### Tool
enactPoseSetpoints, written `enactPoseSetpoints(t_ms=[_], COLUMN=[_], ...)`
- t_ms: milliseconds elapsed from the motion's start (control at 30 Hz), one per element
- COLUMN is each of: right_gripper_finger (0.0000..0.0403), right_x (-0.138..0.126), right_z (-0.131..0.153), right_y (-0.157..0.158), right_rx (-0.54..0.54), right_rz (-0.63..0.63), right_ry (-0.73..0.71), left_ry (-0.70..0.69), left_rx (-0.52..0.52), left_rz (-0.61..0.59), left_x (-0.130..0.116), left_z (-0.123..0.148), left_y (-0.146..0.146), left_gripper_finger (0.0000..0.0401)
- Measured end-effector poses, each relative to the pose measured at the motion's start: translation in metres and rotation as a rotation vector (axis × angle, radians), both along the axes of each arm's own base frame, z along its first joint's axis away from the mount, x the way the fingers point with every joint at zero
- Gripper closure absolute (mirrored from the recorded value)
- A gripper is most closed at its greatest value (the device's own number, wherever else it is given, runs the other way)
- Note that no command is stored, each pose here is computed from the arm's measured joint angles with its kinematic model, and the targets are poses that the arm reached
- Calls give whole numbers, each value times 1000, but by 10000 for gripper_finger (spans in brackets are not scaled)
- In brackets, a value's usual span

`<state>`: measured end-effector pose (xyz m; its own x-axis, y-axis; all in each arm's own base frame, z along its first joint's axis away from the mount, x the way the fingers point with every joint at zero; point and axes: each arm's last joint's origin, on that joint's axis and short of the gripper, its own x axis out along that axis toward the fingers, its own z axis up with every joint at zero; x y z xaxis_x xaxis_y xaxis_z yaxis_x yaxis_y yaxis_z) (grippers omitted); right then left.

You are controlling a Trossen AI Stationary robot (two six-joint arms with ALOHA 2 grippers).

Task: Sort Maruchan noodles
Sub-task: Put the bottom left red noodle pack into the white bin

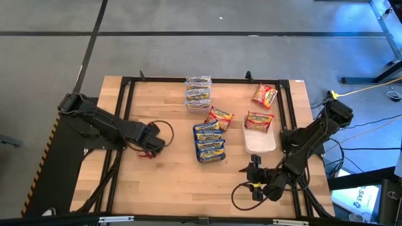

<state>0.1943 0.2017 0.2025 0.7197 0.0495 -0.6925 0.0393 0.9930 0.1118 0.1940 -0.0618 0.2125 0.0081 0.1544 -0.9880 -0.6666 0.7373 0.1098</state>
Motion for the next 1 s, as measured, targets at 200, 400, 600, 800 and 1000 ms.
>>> enactPoseSetpoints(t_ms=[200, 400, 600, 800, 1000], right_gripper_finger=[167, 167, 167, 167, 167], right_x=[0, 0, 0, 0, 11], right_z=[0, 0, 0, -3, -13], right_y=[0, 0, 1, 2, 15], right_rx=[-4, 2, 60, 129, 228], right_rz=[-9, -12, -27, -96, -105], right_ry=[-8, -7, 21, 36, 12], left_ry=[168, 107, -46, -264, -425], left_rx=[36, -78, -175, -233, -283], left_rz=[78, -11, -173, -244, -283], left_x=[-19, -17, -3, 16, 33], left_z=[-23, -49, -47, -48, -60], left_y=[20, 25, 8, -23, -59], left_gripper_finger=[203, 203, 203, 203, 203])
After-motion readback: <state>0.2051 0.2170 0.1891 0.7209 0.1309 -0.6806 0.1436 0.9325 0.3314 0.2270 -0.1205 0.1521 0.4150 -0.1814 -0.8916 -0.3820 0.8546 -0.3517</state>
